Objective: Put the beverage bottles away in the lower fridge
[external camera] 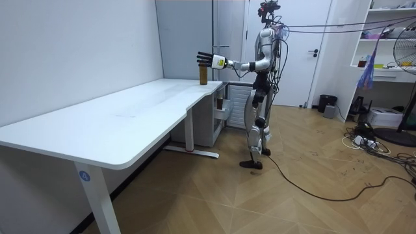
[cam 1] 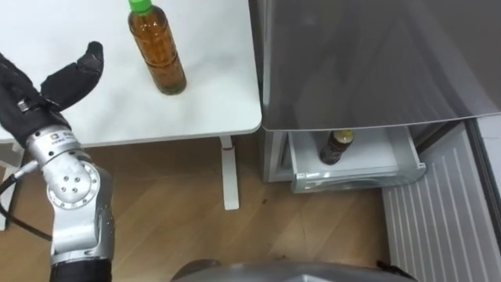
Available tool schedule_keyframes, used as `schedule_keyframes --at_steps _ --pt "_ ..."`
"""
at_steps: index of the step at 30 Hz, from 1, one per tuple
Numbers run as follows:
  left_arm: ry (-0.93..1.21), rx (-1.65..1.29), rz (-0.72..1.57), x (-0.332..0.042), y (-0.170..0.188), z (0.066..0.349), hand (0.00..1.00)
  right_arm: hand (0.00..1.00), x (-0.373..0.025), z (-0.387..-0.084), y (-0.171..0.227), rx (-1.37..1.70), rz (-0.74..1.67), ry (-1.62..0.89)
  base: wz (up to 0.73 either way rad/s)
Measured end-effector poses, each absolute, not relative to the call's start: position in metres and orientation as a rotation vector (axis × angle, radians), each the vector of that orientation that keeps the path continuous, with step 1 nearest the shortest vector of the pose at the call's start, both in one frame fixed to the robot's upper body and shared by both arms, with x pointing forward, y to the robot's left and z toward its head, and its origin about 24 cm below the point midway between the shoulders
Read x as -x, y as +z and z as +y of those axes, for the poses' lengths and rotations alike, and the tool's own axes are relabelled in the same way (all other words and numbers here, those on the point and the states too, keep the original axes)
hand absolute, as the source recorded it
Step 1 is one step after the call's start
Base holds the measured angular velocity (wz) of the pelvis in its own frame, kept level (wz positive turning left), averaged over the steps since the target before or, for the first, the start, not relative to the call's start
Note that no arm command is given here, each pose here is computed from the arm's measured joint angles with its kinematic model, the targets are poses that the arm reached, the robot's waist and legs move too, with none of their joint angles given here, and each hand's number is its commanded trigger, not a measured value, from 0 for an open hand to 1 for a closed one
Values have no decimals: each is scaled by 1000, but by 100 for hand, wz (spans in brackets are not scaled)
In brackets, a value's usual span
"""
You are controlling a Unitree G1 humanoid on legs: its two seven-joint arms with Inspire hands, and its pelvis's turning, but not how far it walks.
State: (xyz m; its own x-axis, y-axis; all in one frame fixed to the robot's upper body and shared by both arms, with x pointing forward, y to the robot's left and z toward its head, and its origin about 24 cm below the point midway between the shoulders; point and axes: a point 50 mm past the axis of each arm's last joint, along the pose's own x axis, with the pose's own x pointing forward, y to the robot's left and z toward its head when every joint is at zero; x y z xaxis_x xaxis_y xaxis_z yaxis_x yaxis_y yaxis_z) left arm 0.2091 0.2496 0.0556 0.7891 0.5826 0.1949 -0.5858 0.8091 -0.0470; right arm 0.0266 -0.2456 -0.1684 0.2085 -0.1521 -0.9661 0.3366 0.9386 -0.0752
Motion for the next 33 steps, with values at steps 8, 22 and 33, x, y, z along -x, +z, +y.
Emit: schedule_keyframes --at_steps 8,22,33 --pt "465 -19 -132 -223 48 238 0 0 -28 -250 -167 -158 1316 -342 -5" --pt "369 77 -3 -225 26 232 0 0 -30 -255 -166 -140 1313 -366 -4" --pt "380 122 44 -229 18 235 0 0 -30 -256 -166 -138 1316 -370 0"
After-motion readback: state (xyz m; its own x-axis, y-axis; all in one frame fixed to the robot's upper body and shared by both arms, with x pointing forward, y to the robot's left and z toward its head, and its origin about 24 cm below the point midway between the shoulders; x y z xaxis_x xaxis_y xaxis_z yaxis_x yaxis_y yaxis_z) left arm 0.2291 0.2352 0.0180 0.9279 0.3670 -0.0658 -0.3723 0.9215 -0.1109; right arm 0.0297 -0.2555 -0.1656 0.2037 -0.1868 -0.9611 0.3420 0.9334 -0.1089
